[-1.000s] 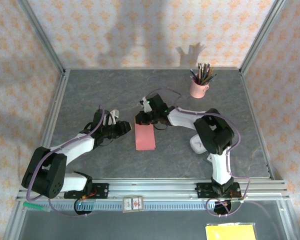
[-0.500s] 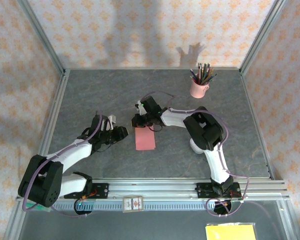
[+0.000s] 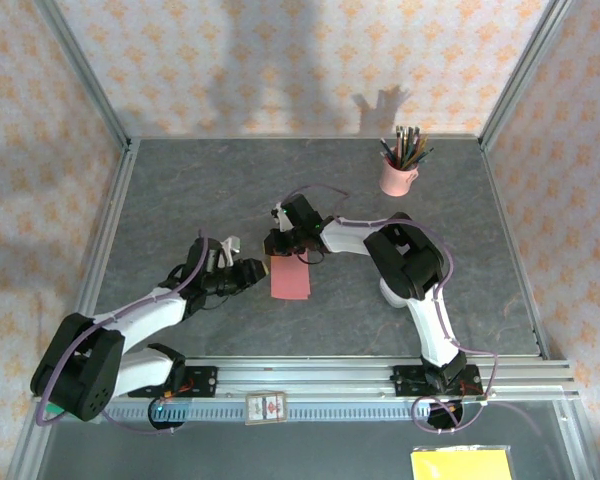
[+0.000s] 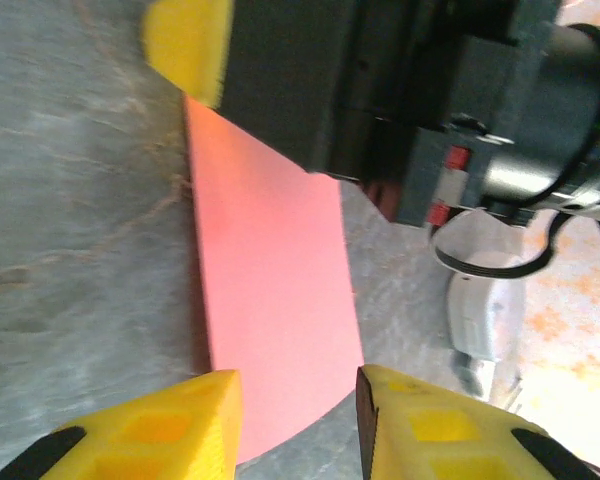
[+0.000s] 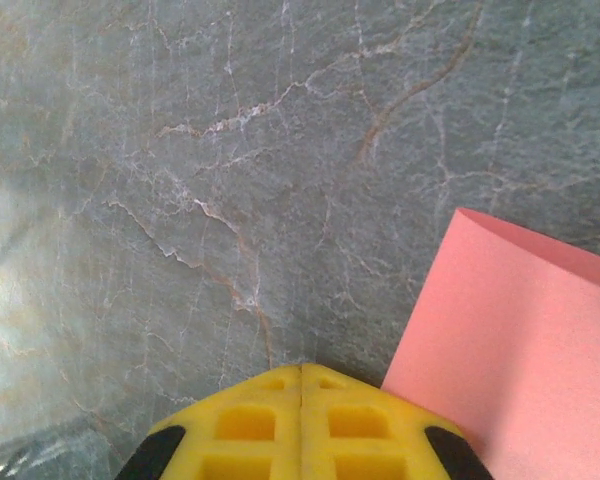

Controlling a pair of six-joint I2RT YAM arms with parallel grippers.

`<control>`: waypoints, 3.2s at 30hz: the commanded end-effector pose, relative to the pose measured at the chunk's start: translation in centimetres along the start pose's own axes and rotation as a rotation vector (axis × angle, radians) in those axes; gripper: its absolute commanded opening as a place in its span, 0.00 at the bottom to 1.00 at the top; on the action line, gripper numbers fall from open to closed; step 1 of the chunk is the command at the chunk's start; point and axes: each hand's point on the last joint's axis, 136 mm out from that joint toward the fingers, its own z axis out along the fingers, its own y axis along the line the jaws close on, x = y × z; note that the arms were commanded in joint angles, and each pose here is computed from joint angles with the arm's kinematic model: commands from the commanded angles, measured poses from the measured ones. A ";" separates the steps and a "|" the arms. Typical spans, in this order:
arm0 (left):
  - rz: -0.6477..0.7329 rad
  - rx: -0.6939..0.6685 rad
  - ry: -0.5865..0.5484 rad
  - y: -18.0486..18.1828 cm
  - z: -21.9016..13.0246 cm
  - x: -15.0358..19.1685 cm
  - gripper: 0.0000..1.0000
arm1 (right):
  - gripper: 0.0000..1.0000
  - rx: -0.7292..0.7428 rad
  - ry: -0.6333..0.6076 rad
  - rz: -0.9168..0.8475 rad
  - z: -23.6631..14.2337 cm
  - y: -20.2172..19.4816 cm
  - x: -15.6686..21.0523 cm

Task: Fold a paper plane with a square sheet of paper (pick it up from the middle)
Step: Hold the square sheet of paper at the center of the table, then first fold the square sheet of paper in half at the center of the table.

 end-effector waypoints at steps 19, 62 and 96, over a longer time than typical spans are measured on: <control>0.059 0.057 -0.007 -0.7 5.6 -2.8 0.00 | 0.00 0.113 0.032 0.116 0.3 -4.4 2.8; 0.027 -0.198 0.305 7.7 2.8 9.7 0.00 | 0.00 0.206 0.070 0.145 1.1 -7.0 3.5; 0.024 0.081 -0.019 -2.9 2.9 0.5 0.08 | 0.14 -0.056 -0.120 0.039 -10.4 1.8 -3.9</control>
